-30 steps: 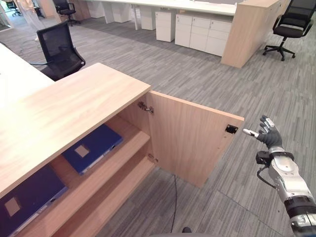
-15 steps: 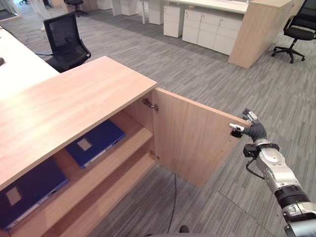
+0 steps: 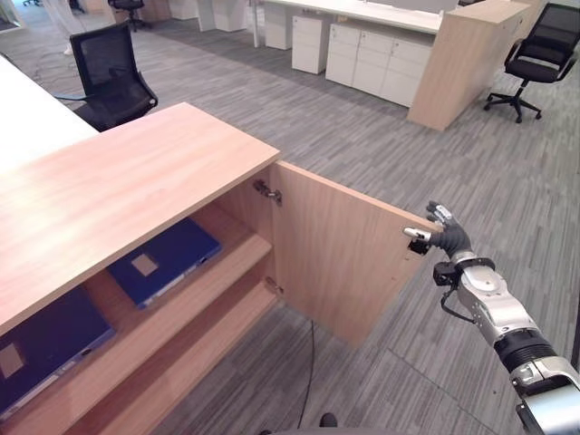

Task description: Put the empty folder in the office cabinet

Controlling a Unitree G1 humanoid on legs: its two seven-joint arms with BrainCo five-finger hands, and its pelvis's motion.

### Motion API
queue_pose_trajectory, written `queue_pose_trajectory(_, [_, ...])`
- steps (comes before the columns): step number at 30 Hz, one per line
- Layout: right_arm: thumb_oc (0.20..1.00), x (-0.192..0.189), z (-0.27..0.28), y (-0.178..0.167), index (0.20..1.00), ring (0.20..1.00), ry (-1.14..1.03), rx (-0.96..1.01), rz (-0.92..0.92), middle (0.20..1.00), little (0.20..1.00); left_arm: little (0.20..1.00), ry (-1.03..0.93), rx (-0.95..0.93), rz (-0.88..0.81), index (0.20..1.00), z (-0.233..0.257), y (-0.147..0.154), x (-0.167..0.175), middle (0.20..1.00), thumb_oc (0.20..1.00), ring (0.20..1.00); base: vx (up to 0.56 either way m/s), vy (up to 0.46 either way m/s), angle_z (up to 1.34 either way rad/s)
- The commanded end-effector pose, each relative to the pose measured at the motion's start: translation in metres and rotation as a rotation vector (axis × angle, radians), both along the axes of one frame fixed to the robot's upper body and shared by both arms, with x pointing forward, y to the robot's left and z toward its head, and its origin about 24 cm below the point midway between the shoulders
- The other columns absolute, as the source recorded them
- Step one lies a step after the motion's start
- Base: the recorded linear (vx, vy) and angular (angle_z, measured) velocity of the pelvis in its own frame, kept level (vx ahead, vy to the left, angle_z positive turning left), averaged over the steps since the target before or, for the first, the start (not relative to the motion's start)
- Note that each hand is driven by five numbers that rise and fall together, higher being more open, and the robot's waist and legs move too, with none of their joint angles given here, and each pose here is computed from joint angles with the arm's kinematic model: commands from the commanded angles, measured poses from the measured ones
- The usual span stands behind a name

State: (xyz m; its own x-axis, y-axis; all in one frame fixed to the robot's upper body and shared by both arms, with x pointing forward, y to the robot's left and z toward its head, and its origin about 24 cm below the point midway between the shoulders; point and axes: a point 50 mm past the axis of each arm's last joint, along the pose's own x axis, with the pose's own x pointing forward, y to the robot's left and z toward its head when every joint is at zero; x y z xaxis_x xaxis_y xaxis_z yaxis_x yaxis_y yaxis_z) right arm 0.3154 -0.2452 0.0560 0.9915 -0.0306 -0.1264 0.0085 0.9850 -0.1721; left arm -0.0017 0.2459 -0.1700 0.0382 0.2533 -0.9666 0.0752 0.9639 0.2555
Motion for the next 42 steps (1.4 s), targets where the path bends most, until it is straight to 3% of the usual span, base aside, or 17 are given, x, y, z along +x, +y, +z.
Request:
queue_pose_trajectory(1, [1.000,-0.031,-0.025,0.176,1.000,1.000,0.152,0.308,0.773,1.000,1.000,1.000,0.046,0.030,-0.002,1.000,0.004,0.014,-0.004,1.000,1.000,1.000,-0.02,-0.011,-0.08])
queue_pose_trajectory(7, [1.000,-0.060,0.000,0.227,1.000,1.000,0.158,0.464,1.082,1.000,1.000,1.000,0.010,0.033,-0.066,1.000,0.004,0.016,0.007,1.000,1.000,1.000,-0.03,-0.023,-0.30])
queue_pose_trajectory(10, [1.000,-0.062,0.012,0.235,1.000,1.000,0.131,0.502,1.124,1.000,1.000,1.000,0.005,0.038,-0.086,1.000,0.005,0.017,0.008,1.000,1.000,1.000,-0.01,-0.031,-0.12])
queue_pose_trajectory(18, [1.000,-0.058,0.021,0.242,1.000,1.000,0.076,0.637,1.062,1.000,1.000,1.000,0.010,0.070,-0.074,1.000,0.006,0.023,0.005,1.000,1.000,1.000,0.01,-0.063,0.51])
queue_pose_trajectory(28, [1.000,-0.068,0.008,0.246,1.000,1.000,0.146,0.605,1.098,1.000,1.000,1.000,-0.010,0.095,-0.074,1.000,0.010,0.033,0.014,1.000,1.000,1.000,0.00,-0.098,0.32])
queue_pose_trajectory(30, [1.000,-0.066,0.000,0.240,1.000,1.000,0.167,0.516,1.096,1.000,1.000,1.000,-0.073,0.106,-0.107,1.000,0.012,0.035,0.038,1.000,1.000,1.000,-0.19,-0.144,0.26])
queue_pose_trajectory(33, [1.000,-0.058,-0.019,0.219,1.000,1.000,0.202,0.403,1.010,1.000,1.000,1.000,-0.111,0.090,-0.127,1.000,0.012,0.029,0.052,1.000,1.000,1.000,-0.14,-0.047,0.94])
queue_pose_trajectory(37, [1.000,-0.057,-0.104,0.153,1.000,1.000,0.453,-0.121,0.759,1.000,1.000,1.000,-0.138,0.046,-0.113,1.000,0.008,0.014,0.061,1.000,1.000,1.000,-0.02,-0.001,1.04])
queue_pose_trajectory(39, [1.000,-0.089,-0.165,0.108,1.000,1.000,0.750,-0.255,0.516,1.000,1.000,1.000,-0.123,0.002,-0.154,1.000,0.002,-0.005,0.060,1.000,1.000,1.000,0.00,0.138,1.77])
queue_pose_trajectory(42, [1.000,-0.185,-0.210,0.015,1.000,1.000,1.145,-0.060,-0.172,1.000,1.000,1.000,-0.130,-0.024,-0.257,1.000,0.000,-0.021,0.072,1.000,1.000,1.000,0.01,0.321,1.80])
